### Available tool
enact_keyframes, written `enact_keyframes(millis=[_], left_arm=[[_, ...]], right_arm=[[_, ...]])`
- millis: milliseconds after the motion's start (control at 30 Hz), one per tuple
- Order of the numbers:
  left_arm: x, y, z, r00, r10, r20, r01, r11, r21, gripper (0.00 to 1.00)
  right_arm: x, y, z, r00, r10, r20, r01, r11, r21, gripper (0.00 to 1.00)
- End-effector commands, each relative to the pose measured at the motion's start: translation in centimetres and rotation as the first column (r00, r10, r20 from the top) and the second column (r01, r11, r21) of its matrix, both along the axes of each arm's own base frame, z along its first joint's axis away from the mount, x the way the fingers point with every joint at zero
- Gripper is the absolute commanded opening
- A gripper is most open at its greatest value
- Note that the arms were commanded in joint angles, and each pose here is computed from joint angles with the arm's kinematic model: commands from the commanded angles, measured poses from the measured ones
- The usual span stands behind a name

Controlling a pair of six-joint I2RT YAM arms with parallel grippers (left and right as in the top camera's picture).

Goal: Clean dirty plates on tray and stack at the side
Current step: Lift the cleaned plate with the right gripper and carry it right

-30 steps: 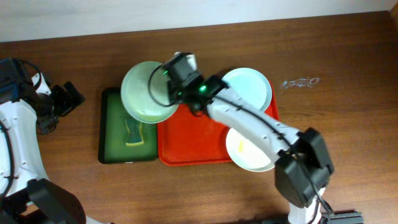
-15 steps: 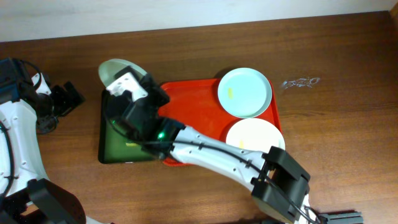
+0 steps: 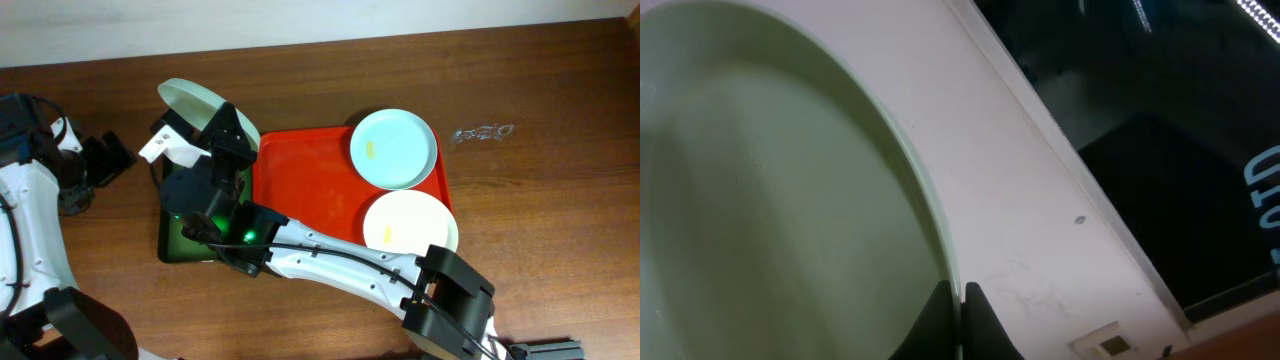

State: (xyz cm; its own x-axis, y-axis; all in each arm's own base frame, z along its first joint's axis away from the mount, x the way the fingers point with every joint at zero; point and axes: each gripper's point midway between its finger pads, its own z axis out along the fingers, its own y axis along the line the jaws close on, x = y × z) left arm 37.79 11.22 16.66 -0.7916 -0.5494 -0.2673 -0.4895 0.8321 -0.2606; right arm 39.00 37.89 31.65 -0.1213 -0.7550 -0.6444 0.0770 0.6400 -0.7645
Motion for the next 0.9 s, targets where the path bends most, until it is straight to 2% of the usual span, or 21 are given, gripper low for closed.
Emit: enact_keyframes(millis=[0,67,267,333,433,533,600,700,867], left_arm=[[0.2,0.0,1.1,0.999,-0.002,0.032,0.001,1.0,0.006,0.99],[0.2,0.0,1.1,0.999,-0.001,0.032,0.001,1.0,0.006,0.99],[0.2,0.0,1.1,0.999,-0.002,0.032,0.001,1.0,0.006,0.99],[0.2,0.0,1.1,0.999,-0.001,0.032,0.001,1.0,0.006,0.99],[0.2,0.0,1.1,0.999,-0.002,0.032,0.001,1.0,0.006,0.99],[0.2,0.0,1.1,0.999,-0.002,0.032,0.001,1.0,0.006,0.99],[0.2,0.0,1.1,0.999,-0.002,0.032,0.001,1.0,0.006,0.99],[0.2,0.0,1.1,0.999,-0.002,0.032,0.001,1.0,0.006,0.99],[0.2,0.0,1.1,0.999,-0.002,0.032,0.001,1.0,0.006,0.99]], right_arm=[[-0.7,-0.6,2.2,1.0,-0.02,0.024,0.019,0.999,0.035,0.04],[-0.6,-0.7,2.2,0.999,-0.024,0.027,0.023,0.998,0.057,0.04],[-0.8,-1.4,-0.3,0.998,-0.067,0.007,0.061,0.939,0.337,0.04],[-0.5,-1.8,-2.6,0.997,-0.063,-0.048,0.077,0.913,0.4,0.04],[0.1,-2.0,-8.1,0.968,0.032,-0.247,0.1,0.858,0.504,0.04],[0.7,-2.2,-12.6,0.882,0.141,-0.45,0.201,0.751,0.629,0.04],[1.7,-2.6,-14.3,0.791,0.255,-0.556,0.261,0.681,0.684,0.04],[3.1,-5.3,-13.6,0.701,0.362,-0.615,0.346,0.581,0.737,0.04],[4.9,-14.7,-12.5,0.55,0.492,-0.675,0.551,0.394,0.735,0.04]])
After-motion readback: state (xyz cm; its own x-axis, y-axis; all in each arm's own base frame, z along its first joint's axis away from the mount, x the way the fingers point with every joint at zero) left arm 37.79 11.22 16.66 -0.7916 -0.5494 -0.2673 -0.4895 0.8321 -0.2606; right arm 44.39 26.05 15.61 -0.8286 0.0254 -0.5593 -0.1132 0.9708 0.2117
